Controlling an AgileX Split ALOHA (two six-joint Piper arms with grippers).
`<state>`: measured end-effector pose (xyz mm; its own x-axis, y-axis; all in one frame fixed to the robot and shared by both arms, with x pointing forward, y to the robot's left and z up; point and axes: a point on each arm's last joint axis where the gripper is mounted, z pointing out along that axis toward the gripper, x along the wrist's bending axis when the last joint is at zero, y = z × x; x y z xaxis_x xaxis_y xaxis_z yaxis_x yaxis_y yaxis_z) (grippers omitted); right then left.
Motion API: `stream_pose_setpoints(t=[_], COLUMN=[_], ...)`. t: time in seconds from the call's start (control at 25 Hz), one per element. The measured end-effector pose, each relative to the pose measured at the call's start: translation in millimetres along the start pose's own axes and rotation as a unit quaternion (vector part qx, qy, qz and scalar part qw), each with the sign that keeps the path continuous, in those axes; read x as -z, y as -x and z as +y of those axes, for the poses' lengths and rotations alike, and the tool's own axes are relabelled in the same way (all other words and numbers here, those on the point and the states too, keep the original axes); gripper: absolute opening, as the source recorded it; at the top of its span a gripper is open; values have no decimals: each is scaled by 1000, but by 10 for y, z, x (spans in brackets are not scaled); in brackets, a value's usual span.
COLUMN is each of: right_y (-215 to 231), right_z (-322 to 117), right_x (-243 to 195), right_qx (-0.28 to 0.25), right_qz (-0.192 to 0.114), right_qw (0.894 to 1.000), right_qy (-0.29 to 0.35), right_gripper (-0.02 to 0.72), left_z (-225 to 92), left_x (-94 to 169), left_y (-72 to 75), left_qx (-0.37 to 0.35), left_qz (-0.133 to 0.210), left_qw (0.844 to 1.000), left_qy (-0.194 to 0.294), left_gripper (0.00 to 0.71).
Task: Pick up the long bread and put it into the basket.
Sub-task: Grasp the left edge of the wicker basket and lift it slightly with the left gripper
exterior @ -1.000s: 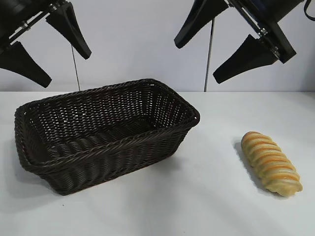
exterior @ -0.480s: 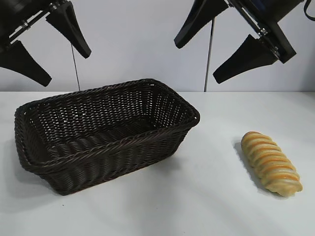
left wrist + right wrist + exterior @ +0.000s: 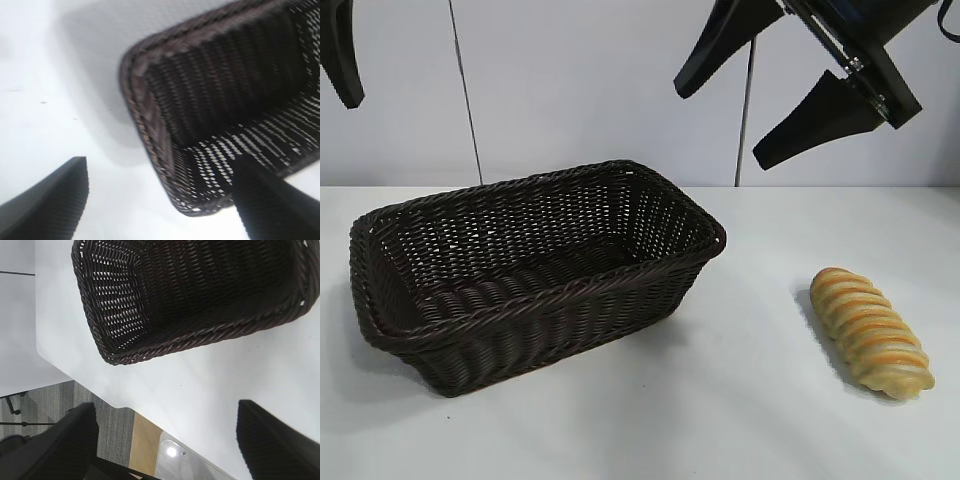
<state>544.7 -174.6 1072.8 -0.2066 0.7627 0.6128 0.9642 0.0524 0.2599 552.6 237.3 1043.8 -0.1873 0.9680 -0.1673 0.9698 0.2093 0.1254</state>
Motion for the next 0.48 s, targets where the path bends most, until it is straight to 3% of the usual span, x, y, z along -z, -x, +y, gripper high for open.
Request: stream_pose_setpoints(t=[0.24,0.48], right_y=[0,0], right_z=[0,0], right_x=[0,0], right_qx=[0,0], right_qz=[0,0], right_qw=[1000,1000], right_qy=[0,0], right_gripper=[538,538], left_z=[-103,-156], left_x=[-324,-521], left_y=[-10,-58], left_qx=[30,45], left_qz=[-45,-54], left_qw=[998,997], left_qy=[12,34], left_gripper=[570,570])
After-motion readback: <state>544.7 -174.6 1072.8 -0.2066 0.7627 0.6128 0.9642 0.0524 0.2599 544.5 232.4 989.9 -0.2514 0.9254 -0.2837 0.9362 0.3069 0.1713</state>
